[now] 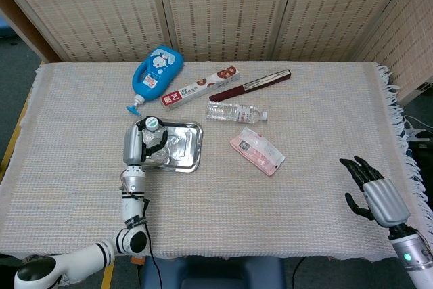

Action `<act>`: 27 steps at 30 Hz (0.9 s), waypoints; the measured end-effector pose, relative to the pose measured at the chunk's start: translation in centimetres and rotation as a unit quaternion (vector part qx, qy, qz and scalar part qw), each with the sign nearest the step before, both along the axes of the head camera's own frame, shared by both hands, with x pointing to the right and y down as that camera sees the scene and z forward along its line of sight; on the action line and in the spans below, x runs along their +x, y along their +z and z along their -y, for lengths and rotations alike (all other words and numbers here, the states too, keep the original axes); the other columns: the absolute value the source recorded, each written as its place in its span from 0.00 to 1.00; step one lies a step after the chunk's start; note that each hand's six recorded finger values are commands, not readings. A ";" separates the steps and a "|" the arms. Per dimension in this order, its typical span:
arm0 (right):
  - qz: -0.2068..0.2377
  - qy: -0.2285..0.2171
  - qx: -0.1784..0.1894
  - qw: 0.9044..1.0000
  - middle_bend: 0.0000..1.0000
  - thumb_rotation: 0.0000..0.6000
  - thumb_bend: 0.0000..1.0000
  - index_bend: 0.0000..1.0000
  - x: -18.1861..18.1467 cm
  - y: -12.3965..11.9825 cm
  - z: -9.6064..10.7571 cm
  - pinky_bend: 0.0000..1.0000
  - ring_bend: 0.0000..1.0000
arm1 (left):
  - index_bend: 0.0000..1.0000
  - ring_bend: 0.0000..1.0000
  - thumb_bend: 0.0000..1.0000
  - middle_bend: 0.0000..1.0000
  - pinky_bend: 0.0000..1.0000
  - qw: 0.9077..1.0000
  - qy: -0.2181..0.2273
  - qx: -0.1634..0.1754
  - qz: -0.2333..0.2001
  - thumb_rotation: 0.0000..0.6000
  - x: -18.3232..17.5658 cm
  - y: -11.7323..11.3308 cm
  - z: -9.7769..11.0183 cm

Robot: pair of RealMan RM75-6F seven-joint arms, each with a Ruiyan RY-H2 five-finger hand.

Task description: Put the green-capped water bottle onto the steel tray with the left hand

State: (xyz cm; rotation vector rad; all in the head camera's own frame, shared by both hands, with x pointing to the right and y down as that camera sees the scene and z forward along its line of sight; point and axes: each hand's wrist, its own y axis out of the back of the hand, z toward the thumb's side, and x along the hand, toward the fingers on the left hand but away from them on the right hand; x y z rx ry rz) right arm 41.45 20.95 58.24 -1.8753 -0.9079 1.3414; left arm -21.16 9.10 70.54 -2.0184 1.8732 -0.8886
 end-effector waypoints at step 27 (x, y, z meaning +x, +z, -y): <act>-0.003 -0.002 -0.008 1.000 0.09 1.00 0.25 0.01 0.0 0.3 -0.1 0.20 0.00 | 0.81 0.82 0.68 0.92 0.71 0.996 -0.003 0.041 0.077 1.00 -0.9 2.2 1.0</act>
